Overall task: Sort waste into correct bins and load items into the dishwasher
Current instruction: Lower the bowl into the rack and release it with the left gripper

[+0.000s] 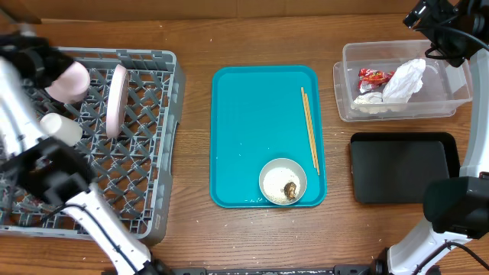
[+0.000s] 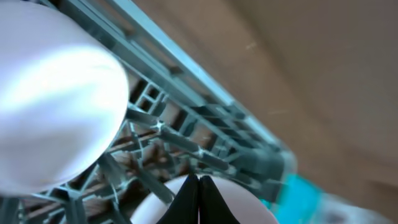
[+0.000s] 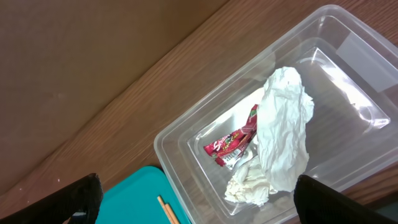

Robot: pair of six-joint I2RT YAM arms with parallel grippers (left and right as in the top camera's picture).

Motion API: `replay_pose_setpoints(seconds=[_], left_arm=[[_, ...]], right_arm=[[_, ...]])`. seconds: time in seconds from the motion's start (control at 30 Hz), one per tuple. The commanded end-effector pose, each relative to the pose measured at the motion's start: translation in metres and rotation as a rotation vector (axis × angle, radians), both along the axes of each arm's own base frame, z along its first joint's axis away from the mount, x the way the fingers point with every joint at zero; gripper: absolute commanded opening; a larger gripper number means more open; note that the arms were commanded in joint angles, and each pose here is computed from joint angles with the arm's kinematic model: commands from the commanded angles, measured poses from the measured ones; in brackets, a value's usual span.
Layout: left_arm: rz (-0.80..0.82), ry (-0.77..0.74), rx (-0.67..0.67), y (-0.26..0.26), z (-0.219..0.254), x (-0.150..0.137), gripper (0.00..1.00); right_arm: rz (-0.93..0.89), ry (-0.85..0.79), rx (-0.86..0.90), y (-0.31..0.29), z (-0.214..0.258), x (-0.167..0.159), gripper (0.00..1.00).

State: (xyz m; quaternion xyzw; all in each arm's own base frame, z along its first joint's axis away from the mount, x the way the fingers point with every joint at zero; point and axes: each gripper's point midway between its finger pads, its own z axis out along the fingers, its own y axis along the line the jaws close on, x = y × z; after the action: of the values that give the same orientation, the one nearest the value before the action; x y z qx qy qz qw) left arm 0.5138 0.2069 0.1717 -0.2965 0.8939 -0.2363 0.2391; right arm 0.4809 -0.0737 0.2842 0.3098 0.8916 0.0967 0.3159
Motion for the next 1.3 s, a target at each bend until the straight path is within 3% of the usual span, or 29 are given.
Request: replay_pose_setpoints(seconds=[0.0,0.1,0.37,1.0,1.27], left_arm=[[0.113,0.159,0.33,0.033,-0.01,-0.011,0.04],[0.175,0.225,0.459,0.05,-0.013,-0.017,0.04],[0.201,0.225,0.494,0.063,-0.017,-0.016,0.04],[0.117,0.228,0.47,0.055,-0.045,-0.011,0.04],[0.256,0.23,0.487,0.089,-0.037,-0.021,0.04]], right_arm=[[-0.01,-0.032,-0.004,-0.001,0.013,-0.002,1.0],[-0.01,-0.032,-0.004,-0.001,0.013,-0.002,1.0],[-0.01,-0.032,-0.004,-0.001,0.013,-0.002,1.0],[-0.01,-0.032,-0.004,-0.001,0.013,-0.002,1.0],[-0.01,-0.032,-0.004,-0.001,0.013,-0.002,1.0]])
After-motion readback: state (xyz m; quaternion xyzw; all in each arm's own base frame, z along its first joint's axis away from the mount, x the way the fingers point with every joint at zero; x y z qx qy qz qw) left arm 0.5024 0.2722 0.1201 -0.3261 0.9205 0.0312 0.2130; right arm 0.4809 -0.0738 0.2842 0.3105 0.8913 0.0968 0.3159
